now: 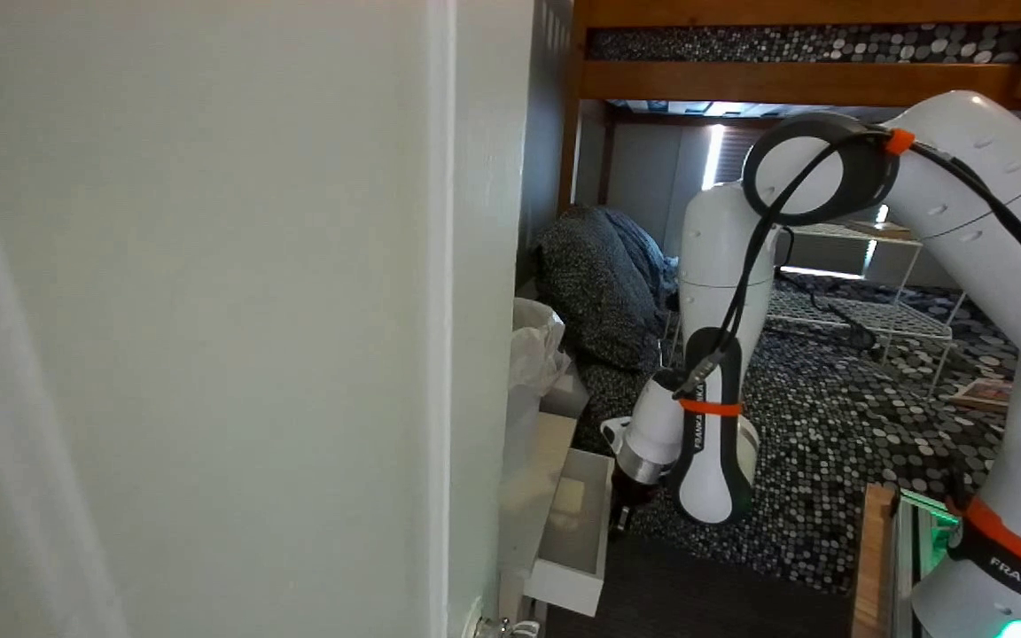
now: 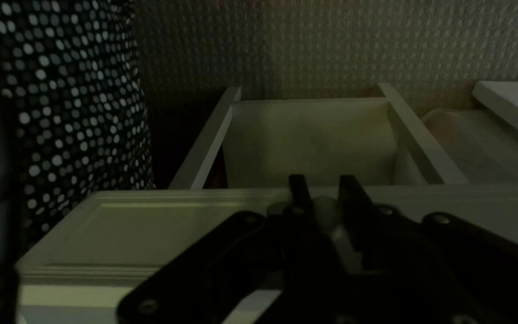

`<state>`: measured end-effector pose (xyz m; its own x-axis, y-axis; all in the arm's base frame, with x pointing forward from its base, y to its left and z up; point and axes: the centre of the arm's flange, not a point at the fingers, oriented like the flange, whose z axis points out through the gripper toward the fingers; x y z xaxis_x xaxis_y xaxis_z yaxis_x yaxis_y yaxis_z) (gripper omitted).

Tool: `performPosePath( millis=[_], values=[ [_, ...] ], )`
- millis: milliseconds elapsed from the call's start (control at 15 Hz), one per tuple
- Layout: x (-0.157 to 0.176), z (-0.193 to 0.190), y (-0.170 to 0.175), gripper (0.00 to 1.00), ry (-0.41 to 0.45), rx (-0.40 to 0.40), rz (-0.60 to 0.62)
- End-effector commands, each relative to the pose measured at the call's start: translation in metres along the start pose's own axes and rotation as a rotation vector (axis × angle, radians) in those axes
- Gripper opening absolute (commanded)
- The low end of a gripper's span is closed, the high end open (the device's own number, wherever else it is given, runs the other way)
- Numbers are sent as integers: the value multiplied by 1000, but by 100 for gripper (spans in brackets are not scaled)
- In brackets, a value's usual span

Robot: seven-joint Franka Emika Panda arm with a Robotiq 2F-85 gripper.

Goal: Open the drawer

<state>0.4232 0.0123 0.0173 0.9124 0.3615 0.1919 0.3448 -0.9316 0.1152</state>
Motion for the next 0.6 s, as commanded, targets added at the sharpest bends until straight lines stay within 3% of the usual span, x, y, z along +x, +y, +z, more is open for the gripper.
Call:
performPosePath(
  millis=[0,267,333,400,533],
  values=[
    [-30,-7,7,6,-92,-6,-6],
    [-39,-8,8,6,-108,0,-24],
    [-38,-9,7,47,-104,4,-19],
    [-38,-10,6,48,-83,11,-27],
    [-41,-18,6,62,-91,30,-6]
  ],
)
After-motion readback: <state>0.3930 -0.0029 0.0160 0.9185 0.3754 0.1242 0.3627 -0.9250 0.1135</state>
